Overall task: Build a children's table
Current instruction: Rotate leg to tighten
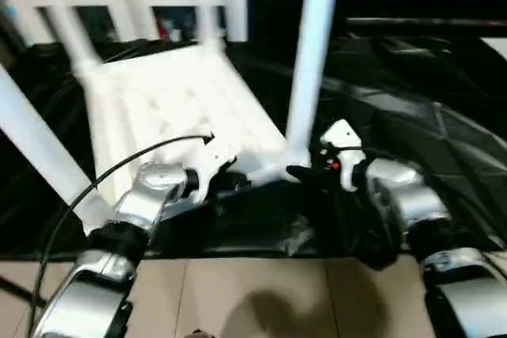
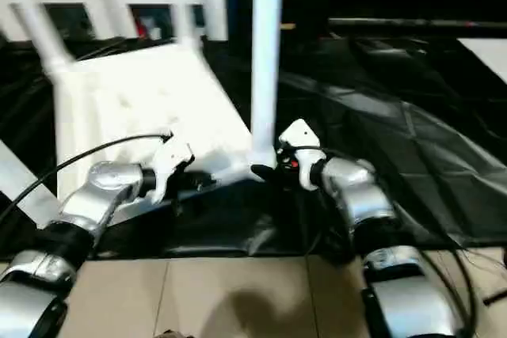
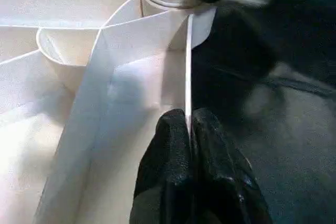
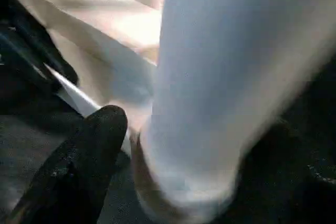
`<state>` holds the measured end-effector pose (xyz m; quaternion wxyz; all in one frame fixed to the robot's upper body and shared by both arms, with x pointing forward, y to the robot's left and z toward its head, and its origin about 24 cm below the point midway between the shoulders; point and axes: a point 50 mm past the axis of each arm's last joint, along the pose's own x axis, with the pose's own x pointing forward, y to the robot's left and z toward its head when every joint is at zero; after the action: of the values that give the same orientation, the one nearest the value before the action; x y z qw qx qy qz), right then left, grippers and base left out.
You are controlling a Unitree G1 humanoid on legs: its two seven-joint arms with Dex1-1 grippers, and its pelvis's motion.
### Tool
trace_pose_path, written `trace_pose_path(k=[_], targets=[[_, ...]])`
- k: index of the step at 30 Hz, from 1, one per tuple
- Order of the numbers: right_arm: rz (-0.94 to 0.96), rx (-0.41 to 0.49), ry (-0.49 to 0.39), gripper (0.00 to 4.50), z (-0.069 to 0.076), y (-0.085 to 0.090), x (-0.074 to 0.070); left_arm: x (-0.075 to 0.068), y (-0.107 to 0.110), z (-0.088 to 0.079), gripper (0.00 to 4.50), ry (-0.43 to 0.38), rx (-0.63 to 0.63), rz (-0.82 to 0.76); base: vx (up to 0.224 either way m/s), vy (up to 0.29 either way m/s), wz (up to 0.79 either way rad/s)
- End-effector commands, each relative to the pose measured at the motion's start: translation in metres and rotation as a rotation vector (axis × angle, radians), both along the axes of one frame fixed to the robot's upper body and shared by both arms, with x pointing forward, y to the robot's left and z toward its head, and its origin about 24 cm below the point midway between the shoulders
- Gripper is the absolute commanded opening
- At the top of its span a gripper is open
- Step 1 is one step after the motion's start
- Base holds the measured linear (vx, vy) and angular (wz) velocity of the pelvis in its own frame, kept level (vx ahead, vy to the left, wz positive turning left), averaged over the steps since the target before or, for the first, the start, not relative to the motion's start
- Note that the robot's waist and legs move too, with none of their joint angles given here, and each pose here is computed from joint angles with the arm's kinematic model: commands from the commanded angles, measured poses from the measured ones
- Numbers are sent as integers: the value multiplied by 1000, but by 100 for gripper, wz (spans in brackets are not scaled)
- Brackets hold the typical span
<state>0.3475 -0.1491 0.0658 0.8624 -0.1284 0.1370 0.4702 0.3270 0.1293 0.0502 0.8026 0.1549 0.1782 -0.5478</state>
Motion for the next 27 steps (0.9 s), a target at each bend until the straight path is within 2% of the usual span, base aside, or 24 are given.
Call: trace_pose_path(k=[1,3,5,8,10,13,19,20,23,25,27], targets=[[56,-8,-1,382,3,0,-2,-6,-10,6,0,11,-95,-73,0,0,0],[90,-12,14,382,1,3,-5,-9,-10,6,0,18,-102,-90,0,0,0],[110,-13,32,353,-2,5,-7,-10,-9,6,0,18,-99,-96,0,0,0],[118,-12,42,343,-3,7,-8,-10,-9,6,0,18,-96,-97,0,0,0],[121,-14,44,316,-3,7,-8,-10,-8,6,0,18,-94,-95,0,0,0],[128,-22,48,299,-4,7,-8,-10,-6,6,0,18,-87,-92,0,0,0],[102,20,79,265,-9,6,-10,-10,-6,4,0,12,-70,-71,0,0,0],[72,34,85,263,-11,7,-9,-9,-6,3,0,7,-60,-53,0,0,0],[-212,88,121,261,-27,10,-1,6,-11,-3,0,-17,-2,139,0,0,0],[-318,91,153,261,-36,15,-1,12,-19,-5,0,-14,3,218,0,0,0],[-348,88,163,259,-39,18,-1,13,-22,-6,0,-10,9,242,0,0,0]])
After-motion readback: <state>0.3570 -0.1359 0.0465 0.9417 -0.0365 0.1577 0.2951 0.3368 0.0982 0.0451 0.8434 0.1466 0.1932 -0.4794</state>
